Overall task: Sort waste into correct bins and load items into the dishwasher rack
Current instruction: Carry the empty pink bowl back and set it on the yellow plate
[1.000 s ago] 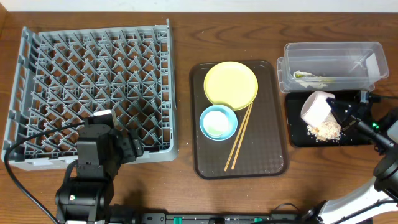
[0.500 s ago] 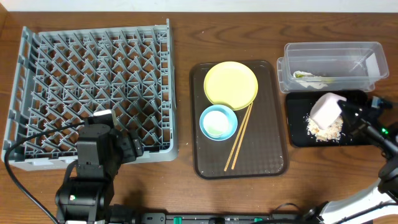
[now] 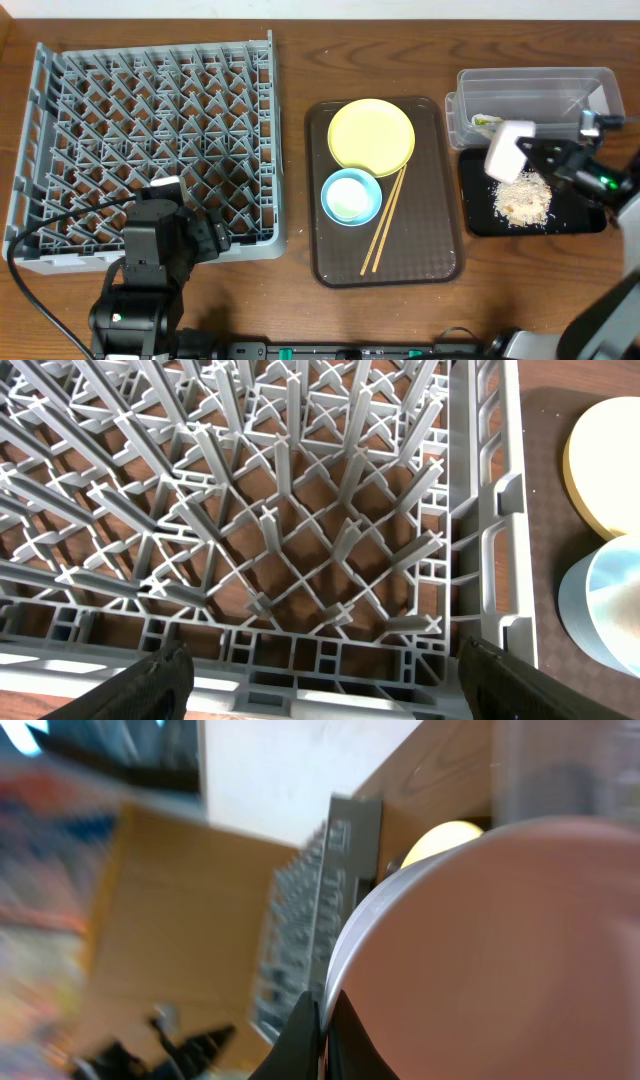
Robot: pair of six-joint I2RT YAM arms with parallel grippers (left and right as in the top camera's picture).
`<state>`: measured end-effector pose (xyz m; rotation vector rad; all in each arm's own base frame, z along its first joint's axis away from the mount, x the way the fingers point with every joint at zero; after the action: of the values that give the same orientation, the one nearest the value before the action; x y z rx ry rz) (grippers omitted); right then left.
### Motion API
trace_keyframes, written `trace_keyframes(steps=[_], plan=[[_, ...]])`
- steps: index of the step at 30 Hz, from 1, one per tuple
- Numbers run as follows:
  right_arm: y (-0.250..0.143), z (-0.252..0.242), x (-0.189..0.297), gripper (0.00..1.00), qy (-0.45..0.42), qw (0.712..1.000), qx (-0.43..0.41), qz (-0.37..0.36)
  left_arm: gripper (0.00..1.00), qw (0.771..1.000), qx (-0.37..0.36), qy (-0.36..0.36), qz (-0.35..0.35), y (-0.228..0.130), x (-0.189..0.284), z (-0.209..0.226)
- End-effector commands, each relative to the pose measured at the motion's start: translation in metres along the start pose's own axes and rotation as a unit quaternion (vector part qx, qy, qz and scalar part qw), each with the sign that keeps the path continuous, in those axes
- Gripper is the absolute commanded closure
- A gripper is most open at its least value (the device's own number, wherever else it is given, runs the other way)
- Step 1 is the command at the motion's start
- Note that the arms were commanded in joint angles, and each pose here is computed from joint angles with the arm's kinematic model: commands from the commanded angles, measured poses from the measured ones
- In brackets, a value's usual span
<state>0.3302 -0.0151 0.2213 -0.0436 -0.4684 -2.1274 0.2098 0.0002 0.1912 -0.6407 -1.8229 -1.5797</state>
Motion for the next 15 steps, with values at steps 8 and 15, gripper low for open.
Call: trace_keyframes(steps=[8, 15], plan=[[-0.034, 0.012, -0.094, 0.99, -0.269, 0.923, 0.272, 0.044, 0.14, 1.000, 0.007, -0.001, -0.013, 0.008, 0.006, -0.001], [-0.066, 0.012, -0.176, 0.99, -0.289, 0.852, 0.430, 0.079, 0.14, 1.000, 0.007, -0.001, -0.013, 0.008, 0.006, -0.001]])
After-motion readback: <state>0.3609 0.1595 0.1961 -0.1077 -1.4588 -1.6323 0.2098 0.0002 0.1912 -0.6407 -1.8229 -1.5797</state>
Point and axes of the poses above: each gripper's point midway between its finger pads, its own x axis back along the fingers, its own z axis along the line the jaws close on, y = z × x, the point moved 2 cm from there along x, back along the fingers, and after that the axes turned 3 degrees about -x, right-handed, at the moved point
